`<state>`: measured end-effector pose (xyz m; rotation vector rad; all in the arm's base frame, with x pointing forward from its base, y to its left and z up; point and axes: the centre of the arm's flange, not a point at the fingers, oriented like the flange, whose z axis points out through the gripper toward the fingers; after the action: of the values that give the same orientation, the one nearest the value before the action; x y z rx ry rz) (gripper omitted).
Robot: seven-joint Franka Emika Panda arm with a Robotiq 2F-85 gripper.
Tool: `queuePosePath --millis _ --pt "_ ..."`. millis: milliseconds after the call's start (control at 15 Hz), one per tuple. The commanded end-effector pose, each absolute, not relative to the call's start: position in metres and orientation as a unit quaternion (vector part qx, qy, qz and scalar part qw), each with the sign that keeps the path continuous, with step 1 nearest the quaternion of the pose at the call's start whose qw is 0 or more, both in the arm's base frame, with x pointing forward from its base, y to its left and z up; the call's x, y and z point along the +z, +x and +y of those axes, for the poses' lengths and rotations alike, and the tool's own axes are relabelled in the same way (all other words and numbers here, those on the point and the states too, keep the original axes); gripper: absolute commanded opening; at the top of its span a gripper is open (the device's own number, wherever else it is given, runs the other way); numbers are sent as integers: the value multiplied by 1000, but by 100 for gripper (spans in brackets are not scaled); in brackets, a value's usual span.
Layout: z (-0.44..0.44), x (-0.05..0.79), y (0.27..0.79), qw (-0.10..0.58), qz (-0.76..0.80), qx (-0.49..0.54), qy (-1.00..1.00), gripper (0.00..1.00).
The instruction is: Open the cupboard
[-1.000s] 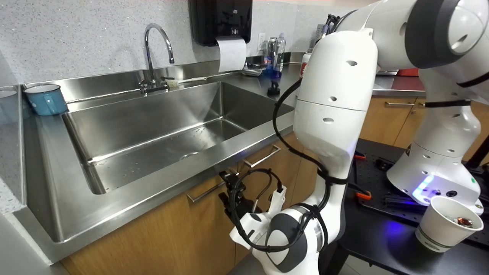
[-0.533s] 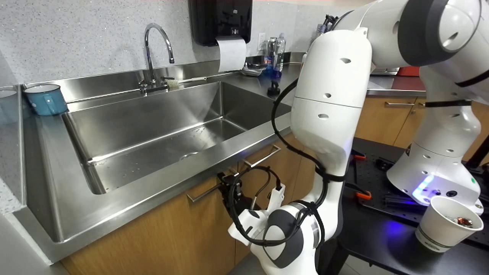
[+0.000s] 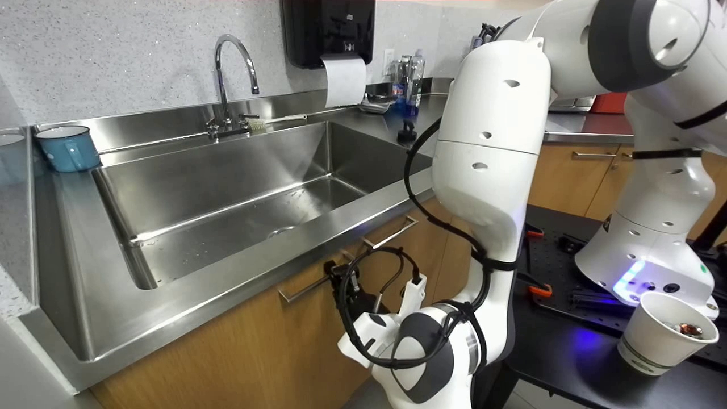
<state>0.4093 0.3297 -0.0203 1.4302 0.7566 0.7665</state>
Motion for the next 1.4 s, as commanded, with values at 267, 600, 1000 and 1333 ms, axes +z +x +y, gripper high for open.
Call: queuePosePath --millis 267,600,1000,1333 --pt "402 -7 361 623 312 284 659 3" --pt "459 -9 340 636 277 254 674 3" --pt "514 5 303 618 257 250 700 3" --pt "514 55 286 572 279 276 721 61"
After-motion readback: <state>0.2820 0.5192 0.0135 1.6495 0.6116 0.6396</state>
